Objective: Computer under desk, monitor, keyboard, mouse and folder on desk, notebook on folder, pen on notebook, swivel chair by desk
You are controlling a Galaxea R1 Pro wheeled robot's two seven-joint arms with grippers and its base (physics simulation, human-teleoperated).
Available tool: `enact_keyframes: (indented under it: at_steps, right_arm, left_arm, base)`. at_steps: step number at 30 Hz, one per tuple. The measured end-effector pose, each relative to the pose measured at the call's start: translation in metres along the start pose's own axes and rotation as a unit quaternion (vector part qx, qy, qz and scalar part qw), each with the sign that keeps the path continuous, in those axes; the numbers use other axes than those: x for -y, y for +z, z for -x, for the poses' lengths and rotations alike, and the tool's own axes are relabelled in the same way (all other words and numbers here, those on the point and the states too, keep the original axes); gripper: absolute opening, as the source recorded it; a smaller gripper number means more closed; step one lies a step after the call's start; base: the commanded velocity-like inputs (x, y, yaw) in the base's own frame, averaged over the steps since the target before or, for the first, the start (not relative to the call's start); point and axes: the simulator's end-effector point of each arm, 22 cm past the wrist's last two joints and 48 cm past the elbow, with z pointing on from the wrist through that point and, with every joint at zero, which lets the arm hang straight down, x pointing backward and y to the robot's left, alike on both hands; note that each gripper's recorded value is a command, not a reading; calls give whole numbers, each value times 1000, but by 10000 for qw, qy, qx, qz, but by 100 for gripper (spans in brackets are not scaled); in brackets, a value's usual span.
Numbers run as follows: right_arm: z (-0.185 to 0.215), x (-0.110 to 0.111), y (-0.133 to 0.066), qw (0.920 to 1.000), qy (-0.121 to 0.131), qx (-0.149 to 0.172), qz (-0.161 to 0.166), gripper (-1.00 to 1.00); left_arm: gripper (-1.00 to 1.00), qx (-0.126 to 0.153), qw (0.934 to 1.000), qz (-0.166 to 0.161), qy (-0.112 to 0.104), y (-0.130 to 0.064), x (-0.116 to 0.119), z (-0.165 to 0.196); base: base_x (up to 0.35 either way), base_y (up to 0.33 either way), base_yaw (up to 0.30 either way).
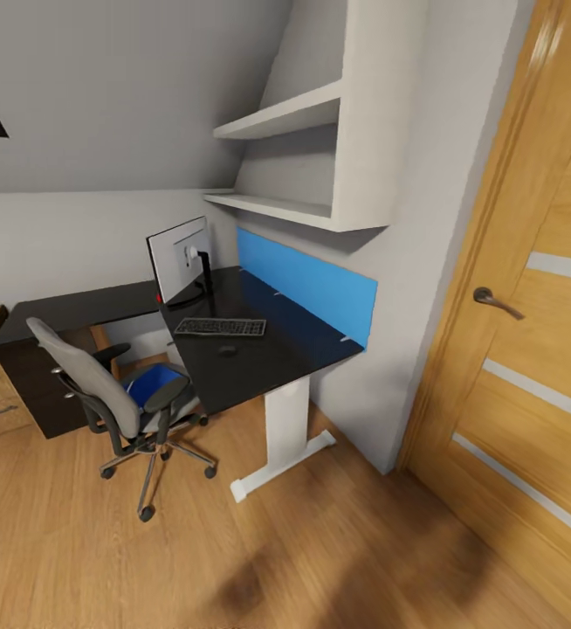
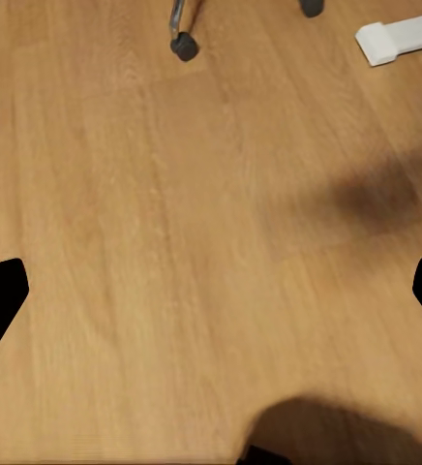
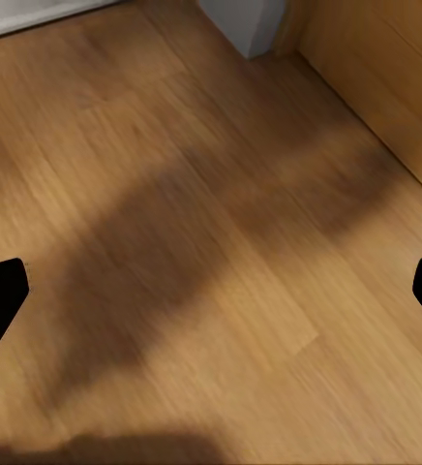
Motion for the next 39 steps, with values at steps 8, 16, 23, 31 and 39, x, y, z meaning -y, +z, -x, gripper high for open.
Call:
enact_keyframes:
  at_steps: [8, 16, 23, 31, 39]
  right_arm:
    - [-1, -1, 0, 10000, -5, -16, 31, 100]
    - [-9, -10, -4, 9999, 58, -141, 59, 100]
    - [-24, -15, -12, 9995, 45, -298, 94, 100]
    - [-30, -15, -15, 9992, 53, -378, 91, 100]
    - [-33, -13, -16, 9991, 93, -423, 41, 100]
  left_arm:
    - [100, -9, 10000, 0, 1, 0, 0, 0]
    - [100, -47, 9999, -92, -89, 1, 18, -1]
    - [100, -49, 9998, -165, -131, -6, 29, -7]
    - [100, 15, 9998, -162, -133, -6, 29, -4]
    - [100, 1, 9998, -140, -128, -6, 27, -5]
  base:
    - [0, 0, 17]
    - [0, 0, 0]
    - [-3, 37, 0]
    - [-96, 241, 48]
    - [-35, 63, 241]
